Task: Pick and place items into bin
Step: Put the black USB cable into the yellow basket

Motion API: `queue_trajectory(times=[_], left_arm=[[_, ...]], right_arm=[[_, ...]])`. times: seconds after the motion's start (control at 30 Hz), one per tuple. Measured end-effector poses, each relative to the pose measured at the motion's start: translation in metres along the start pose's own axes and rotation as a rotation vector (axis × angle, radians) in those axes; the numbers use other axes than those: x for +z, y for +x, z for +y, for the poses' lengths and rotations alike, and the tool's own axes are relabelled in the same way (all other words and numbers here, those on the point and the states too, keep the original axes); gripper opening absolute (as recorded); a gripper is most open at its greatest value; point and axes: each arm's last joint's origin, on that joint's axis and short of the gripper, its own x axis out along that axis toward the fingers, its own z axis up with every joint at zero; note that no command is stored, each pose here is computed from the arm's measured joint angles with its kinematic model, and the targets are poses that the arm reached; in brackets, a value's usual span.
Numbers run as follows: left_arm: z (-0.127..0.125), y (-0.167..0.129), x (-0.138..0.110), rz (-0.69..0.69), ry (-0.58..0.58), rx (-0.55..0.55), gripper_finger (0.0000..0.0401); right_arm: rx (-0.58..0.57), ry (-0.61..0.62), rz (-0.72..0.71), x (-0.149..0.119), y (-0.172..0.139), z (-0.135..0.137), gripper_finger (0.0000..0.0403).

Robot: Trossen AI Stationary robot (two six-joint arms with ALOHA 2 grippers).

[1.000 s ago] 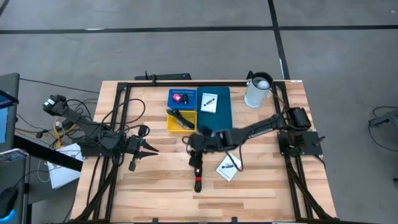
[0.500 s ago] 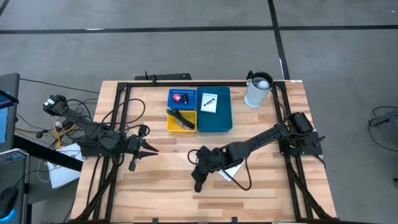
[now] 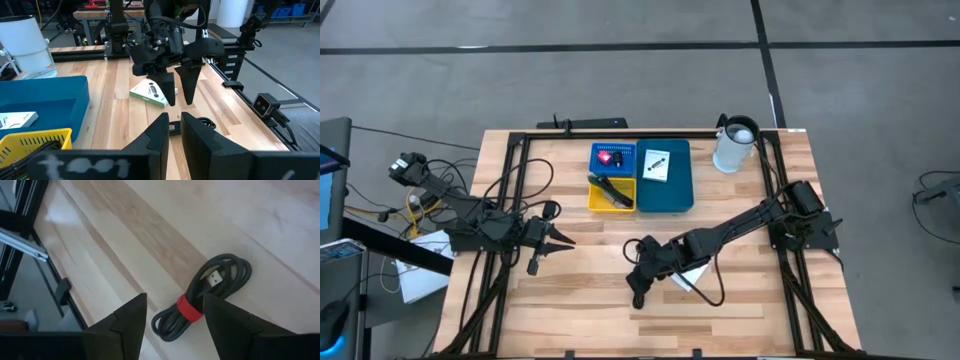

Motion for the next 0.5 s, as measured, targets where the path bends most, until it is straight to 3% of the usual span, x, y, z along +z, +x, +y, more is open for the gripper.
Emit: queue_trajectory(times=[0.13, 0.2, 0.27, 0.33, 0.5], left_arm=[[0.0, 0.0, 0.0, 0.0, 0.0, 0.0, 0.0038], [0.0, 0.0, 0.0, 0.004, 0.001, 0.0, 0.0038], [0.0, 0.0, 0.0, 0.003, 0.001, 0.0, 0.0038], [0.0, 0.0, 0.0, 0.005, 0.002, 0.0, 0.0038], [0.0, 0.001, -0.001, 0.01, 0.002, -0.002, 0.0038]], right_arm=[[-0.036, 0.006, 0.067, -0.006, 0.015, -0.008, 0.0196], [0.02, 0.015, 0.079, -0.006, 0.03, -0.004, 0.0199], [-0.034, 0.015, 0.12, -0.011, 0.036, -0.013, 0.0203], [0.017, 0.024, 0.134, -0.009, 0.05, -0.011, 0.0206], [0.008, 0.058, 0.2, -0.011, 0.068, -0.019, 0.021]])
